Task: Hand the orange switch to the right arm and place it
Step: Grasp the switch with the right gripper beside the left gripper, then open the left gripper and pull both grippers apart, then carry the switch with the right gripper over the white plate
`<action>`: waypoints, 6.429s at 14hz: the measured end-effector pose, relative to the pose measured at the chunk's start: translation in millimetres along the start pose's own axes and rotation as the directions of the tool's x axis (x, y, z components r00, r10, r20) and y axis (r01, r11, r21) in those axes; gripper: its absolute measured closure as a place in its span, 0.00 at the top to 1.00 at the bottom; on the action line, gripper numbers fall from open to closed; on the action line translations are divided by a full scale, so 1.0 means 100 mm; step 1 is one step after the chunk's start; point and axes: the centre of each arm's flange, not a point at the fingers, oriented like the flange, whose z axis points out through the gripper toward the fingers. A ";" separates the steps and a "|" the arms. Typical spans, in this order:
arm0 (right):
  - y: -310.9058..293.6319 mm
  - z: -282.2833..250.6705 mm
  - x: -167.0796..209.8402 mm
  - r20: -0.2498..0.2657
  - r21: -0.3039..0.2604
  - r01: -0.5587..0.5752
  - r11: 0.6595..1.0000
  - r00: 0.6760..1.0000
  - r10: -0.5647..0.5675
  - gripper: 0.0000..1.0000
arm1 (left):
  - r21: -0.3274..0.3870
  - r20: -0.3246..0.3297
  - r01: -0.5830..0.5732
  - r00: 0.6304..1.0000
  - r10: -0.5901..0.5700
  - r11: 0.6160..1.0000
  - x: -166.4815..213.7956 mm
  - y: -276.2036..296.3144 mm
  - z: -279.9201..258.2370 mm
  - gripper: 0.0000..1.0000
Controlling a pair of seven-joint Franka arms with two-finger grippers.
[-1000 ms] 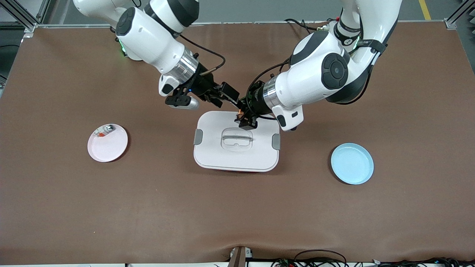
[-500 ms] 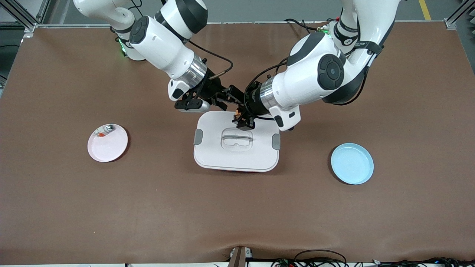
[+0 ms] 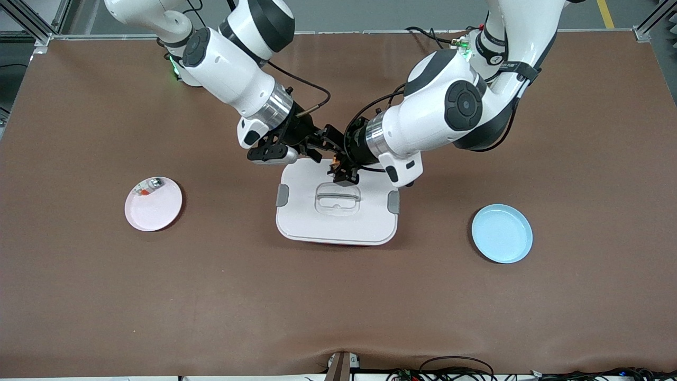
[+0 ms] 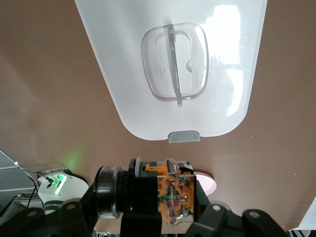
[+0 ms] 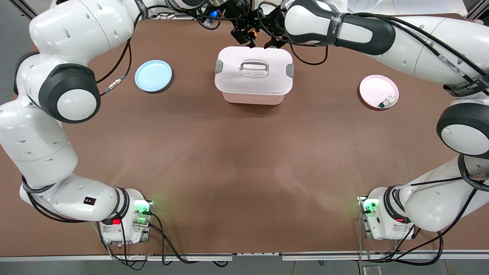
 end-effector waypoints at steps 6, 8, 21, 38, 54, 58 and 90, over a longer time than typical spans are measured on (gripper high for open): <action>-0.05 0.00 0.01 -0.003 0.012 0.006 1.000 1.000 -0.006 0.49 | 0.013 0.019 -0.012 1.000 0.012 1.000 -0.03 -0.01 0.04 0.73; -0.05 -0.01 0.02 -0.002 0.012 0.004 1.000 1.000 -0.004 0.36 | 0.019 0.044 -0.018 0.999 0.017 1.000 -0.01 0.01 0.04 0.73; 0.01 0.13 0.04 0.011 -0.007 0.004 1.000 1.000 -0.004 0.36 | 0.009 0.080 -0.035 0.996 0.034 0.999 -0.10 0.01 -0.06 1.00; 0.44 -1.15 0.72 0.433 -0.265 0.524 0.809 0.815 -0.386 0.36 | 0.242 -0.354 -0.632 0.649 0.674 0.736 1.38 0.23 -1.36 1.00; 2.70 -2.14 1.72 0.623 -0.053 0.996 0.065 0.084 -0.777 0.36 | 0.609 -0.289 -0.665 0.321 0.902 0.432 2.27 -0.33 -2.86 1.00; 3.28 -1.95 1.80 0.608 -0.067 0.998 -0.010 0.033 -0.793 0.36 | 0.596 -0.230 -0.718 0.276 0.933 0.359 2.29 -0.58 -3.11 1.00; 5.31 -0.41 1.59 0.604 0.069 0.990 -0.122 -0.139 -0.785 0.36 | 0.585 -0.144 -0.780 0.167 0.975 0.220 2.44 -1.18 -3.24 1.00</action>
